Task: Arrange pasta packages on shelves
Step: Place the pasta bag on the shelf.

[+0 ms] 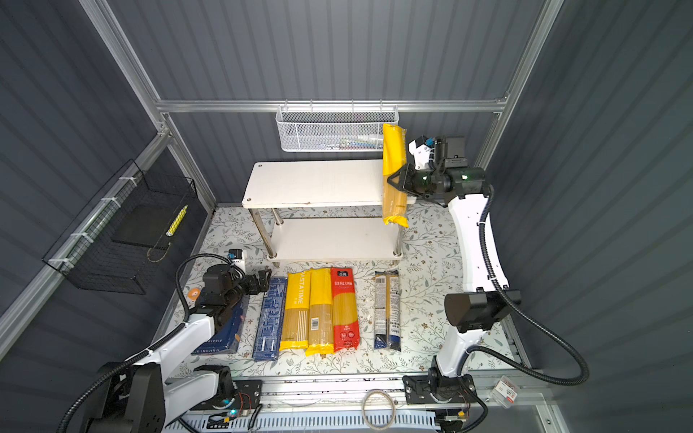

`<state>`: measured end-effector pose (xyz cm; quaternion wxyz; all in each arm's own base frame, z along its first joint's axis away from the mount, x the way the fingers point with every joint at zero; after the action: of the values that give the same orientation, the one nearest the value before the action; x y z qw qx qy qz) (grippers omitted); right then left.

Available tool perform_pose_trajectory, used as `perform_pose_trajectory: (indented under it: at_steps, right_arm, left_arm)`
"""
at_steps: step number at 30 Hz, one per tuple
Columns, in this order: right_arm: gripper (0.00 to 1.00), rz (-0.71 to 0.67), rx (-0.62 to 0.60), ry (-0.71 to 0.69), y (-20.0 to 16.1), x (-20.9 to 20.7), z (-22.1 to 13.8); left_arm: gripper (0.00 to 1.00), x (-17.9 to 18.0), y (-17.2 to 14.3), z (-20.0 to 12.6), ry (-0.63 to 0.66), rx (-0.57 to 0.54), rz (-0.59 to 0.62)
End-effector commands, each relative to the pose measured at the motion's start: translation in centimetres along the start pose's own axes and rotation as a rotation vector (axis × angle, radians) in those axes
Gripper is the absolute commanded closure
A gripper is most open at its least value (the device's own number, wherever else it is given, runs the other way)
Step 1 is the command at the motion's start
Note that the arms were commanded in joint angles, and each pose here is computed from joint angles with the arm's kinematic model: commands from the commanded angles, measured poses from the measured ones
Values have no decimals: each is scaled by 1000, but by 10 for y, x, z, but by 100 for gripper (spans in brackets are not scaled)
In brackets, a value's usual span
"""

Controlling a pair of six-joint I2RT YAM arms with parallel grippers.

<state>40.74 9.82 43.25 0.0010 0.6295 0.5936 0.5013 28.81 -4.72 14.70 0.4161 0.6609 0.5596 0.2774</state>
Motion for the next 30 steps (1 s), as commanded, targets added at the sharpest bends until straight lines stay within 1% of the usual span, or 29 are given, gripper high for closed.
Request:
perform_pose_trajectory:
  at_steps: [1, 6, 9, 14, 16, 20, 21, 22, 25, 28, 30]
  right_arm:
    - [69, -56, -62, 21, 15, 3, -2]
    - [64, -41, -65, 9, 17, -3, -2]
    - [63, -37, -72, 9, 19, -3, -3]
    - [56, -48, -94, 30, 21, 4, -10]
    - [53, -68, -121, 53, 22, 13, -19]
    - [40, -124, -202, 82, 23, 30, -43]
    - [36, -141, -230, 85, 23, 35, -49]
    - [34, -156, -248, 91, 21, 39, -54]
    - [34, -218, -291, 112, 13, 56, -61]
    - [33, -269, -297, 134, -1, 77, -52]
    - [30, -280, -294, 152, -9, 87, -42]
  left_arm:
    - [1, -3, 11, -2, -8, -21, 32]
    - [1, -3, 11, -2, -5, -21, 32]
    - [1, -2, 10, -3, -1, -20, 33]
    - [1, -2, 10, -3, 1, -20, 33]
    - [1, -2, 10, -3, 1, -21, 32]
    - [1, -2, 10, -3, 0, -20, 33]
    - [1, -2, 10, -3, 1, -20, 32]
    - [1, -2, 10, -3, 0, -20, 32]
    - [1, -2, 10, -3, 2, -21, 33]
    - [1, -2, 10, -4, 3, -23, 33]
    - [1, -2, 11, -4, 4, -24, 33]
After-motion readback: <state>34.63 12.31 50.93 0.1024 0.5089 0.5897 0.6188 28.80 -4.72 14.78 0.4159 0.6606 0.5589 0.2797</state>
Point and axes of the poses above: each gripper's point midway between its finger pads, its own z axis out along the fingers, its own x axis along the line the jaws close on, y = z × x, the point moved 6 cm from there along -z, back along the fingers, and after that the axes turned 6 degrees about z, right-handed, at the moved point
